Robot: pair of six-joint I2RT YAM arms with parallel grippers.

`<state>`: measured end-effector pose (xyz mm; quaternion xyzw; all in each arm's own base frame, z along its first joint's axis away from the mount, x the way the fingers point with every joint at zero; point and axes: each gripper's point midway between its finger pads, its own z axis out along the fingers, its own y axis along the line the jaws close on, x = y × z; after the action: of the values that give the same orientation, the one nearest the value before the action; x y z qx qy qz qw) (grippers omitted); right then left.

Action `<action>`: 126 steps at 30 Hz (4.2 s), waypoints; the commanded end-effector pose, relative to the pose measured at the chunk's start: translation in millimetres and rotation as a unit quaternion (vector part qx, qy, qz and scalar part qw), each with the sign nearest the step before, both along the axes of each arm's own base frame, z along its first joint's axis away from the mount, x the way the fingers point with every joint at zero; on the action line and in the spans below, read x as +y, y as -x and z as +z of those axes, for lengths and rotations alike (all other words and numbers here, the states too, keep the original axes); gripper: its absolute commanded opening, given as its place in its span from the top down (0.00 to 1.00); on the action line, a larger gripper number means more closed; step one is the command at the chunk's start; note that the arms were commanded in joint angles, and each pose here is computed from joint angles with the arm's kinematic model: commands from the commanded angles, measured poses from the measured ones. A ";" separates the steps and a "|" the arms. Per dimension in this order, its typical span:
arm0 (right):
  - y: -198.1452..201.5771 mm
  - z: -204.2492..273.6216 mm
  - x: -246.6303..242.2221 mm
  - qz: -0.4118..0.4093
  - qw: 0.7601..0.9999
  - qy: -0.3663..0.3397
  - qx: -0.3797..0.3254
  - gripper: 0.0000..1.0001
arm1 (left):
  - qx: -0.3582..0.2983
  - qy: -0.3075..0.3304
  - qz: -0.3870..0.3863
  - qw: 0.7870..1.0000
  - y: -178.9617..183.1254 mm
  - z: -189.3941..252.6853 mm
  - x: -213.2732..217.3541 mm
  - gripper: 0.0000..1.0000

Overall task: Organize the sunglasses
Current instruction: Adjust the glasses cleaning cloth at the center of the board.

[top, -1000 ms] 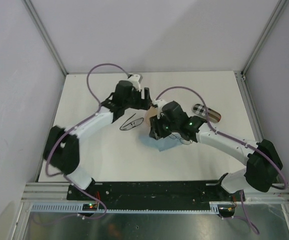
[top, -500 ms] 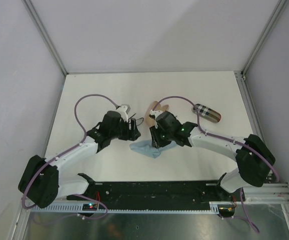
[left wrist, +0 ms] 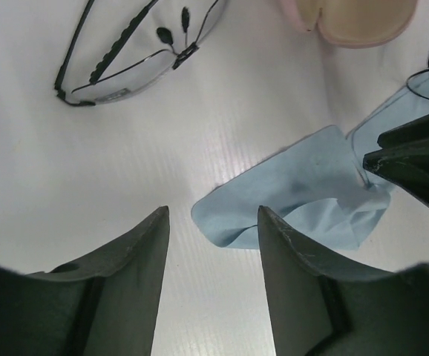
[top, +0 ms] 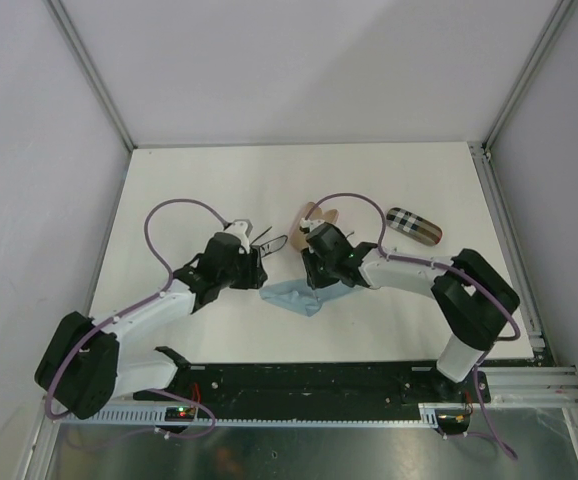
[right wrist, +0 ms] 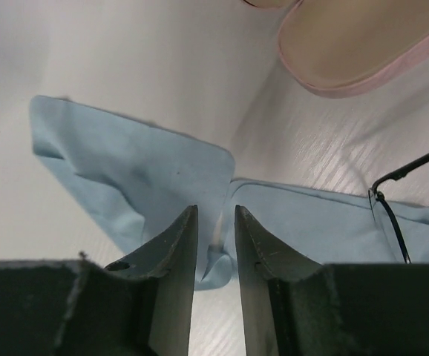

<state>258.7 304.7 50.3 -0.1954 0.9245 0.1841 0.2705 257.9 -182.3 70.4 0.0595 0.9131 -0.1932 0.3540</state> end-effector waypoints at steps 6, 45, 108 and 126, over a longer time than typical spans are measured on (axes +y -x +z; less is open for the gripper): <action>-31.6 -10.2 12.4 0.003 0.999 0.035 -0.041 0.69 | -0.001 -0.022 0.046 0.999 -8.9 -14.0 14.0 0.55; -22.2 -13.3 22.3 0.044 0.998 0.039 -0.022 1.00 | 0.081 -0.035 -0.015 0.996 -2.1 -56.0 -7.0 0.63; -17.2 -3.7 29.5 0.047 0.998 0.022 -0.018 1.00 | 0.168 -0.065 0.001 0.984 49.6 -92.3 16.1 0.84; -26.0 14.5 38.1 0.042 0.999 0.000 -0.032 1.00 | 0.094 -0.059 0.007 0.994 15.2 -56.3 7.8 1.00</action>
<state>270.3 323.4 23.1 -0.2533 0.9218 0.1540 0.2498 248.7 -193.7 14.4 0.0436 0.9420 -0.1929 0.2710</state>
